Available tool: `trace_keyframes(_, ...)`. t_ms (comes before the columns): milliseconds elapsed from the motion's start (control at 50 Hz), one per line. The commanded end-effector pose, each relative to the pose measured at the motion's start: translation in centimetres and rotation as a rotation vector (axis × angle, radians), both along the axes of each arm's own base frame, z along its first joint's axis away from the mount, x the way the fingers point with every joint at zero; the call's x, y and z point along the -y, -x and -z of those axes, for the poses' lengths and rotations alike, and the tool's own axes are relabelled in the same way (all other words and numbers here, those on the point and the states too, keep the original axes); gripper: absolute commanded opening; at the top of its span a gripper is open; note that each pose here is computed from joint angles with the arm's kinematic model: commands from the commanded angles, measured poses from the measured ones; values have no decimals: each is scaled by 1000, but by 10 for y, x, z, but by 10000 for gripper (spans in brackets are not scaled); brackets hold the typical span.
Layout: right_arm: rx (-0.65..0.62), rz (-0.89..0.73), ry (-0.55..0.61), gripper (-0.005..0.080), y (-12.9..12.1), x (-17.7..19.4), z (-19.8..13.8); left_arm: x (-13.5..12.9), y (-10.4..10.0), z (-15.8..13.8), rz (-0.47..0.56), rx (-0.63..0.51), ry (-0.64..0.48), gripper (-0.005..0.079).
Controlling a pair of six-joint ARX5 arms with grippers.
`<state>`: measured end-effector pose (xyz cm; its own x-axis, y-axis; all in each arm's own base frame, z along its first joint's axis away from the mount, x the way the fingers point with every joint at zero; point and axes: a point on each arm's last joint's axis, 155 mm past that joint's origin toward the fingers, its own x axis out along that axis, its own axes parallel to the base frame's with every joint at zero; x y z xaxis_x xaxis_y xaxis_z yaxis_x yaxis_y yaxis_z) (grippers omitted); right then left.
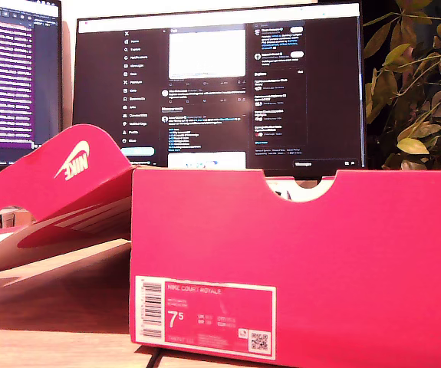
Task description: Close the red shoebox by pushing the lid with your left arm and holding the box in place with your right arm
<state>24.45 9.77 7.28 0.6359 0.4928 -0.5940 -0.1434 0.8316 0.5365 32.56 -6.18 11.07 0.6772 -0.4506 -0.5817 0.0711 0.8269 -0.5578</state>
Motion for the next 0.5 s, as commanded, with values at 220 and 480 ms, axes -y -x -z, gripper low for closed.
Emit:
trace_keyframes(220,-10,-85,-11,-12,-7,-22,0,-18,-10,39,-6,-126,27,-19)
trace_keyframes(480,-21,-135,-14,-12,-17,-37,1,-20,-6,63,12,-227,180,-19)
